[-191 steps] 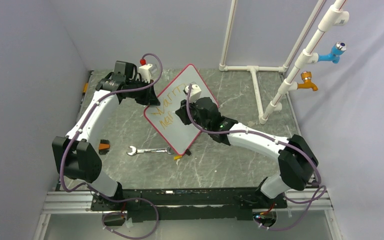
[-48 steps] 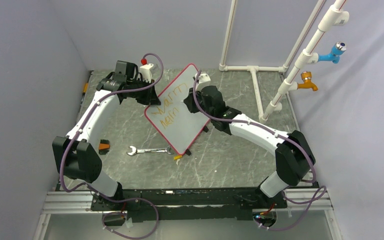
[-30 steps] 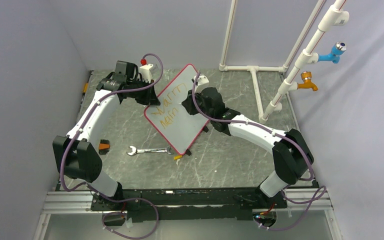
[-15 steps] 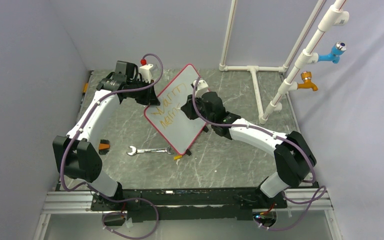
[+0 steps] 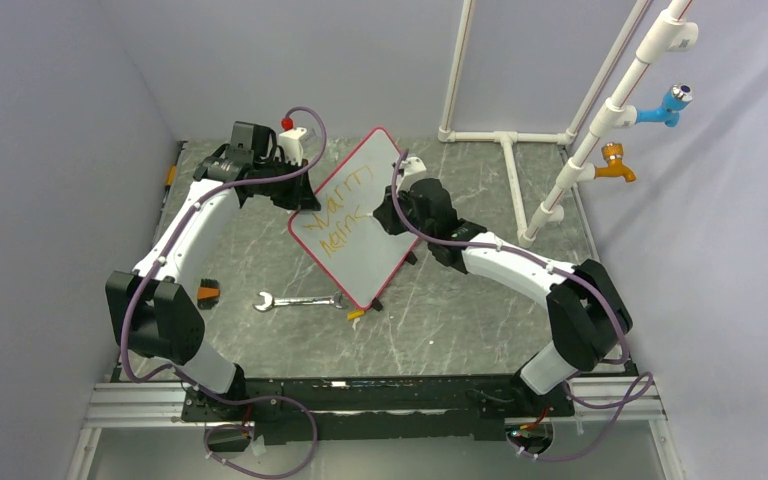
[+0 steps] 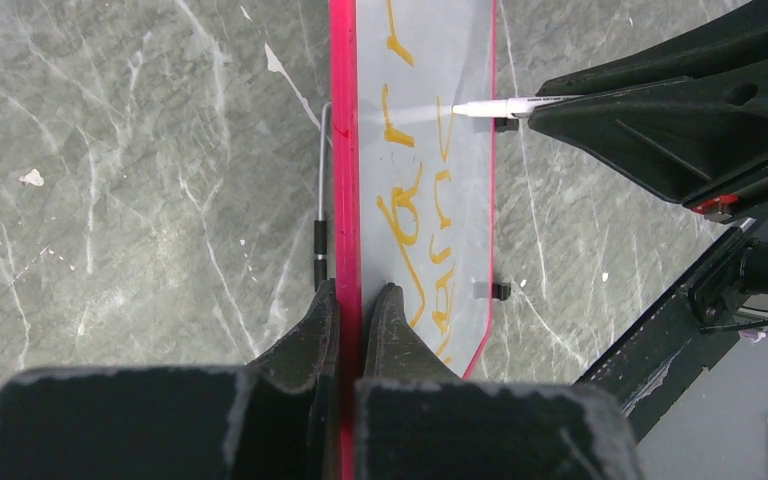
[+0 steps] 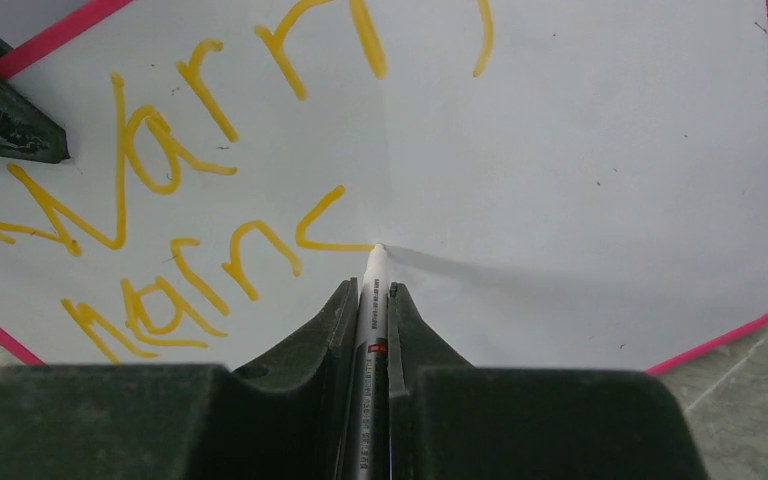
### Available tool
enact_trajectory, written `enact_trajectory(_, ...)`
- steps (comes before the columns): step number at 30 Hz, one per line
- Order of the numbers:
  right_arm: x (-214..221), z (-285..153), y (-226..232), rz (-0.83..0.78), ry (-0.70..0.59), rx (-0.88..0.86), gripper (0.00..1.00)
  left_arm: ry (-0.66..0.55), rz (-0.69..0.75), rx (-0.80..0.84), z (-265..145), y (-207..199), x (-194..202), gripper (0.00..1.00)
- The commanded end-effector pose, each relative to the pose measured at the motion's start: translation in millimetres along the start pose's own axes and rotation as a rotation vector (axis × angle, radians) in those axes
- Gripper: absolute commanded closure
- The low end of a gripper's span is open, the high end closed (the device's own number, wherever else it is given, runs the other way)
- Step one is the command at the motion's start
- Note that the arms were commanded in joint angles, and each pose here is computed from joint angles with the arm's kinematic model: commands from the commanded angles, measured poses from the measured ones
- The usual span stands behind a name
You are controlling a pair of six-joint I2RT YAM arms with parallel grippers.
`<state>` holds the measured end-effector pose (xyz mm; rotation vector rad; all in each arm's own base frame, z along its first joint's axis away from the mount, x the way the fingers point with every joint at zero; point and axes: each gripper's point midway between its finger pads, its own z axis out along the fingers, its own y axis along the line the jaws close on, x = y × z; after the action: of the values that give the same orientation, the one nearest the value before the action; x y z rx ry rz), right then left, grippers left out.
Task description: Write a sentence on the whiteboard
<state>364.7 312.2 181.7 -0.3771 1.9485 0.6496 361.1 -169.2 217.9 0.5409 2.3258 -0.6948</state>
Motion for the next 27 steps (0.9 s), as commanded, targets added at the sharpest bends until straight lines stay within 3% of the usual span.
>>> enact_trajectory(1,11.8,-0.8,2.8,0.010,0.042,-0.008,1.00,0.108,0.123,-0.207,4.0,43.1,23.2,1.00)
enact_trajectory(10,10.4,-18.3,32.0,-0.007,0.027,-0.104,1.00,0.114,0.129,-0.206,5.2,41.2,23.9,1.00)
enact_trajectory(20,-57.6,-69.0,38.9,-0.010,-0.151,-0.103,1.00,0.114,0.135,-0.203,6.1,39.1,23.7,1.00)
enact_trajectory(27,-38.6,-84.8,30.6,-0.004,-0.130,-0.084,1.00,0.120,0.147,-0.192,9.0,32.3,24.3,1.00)
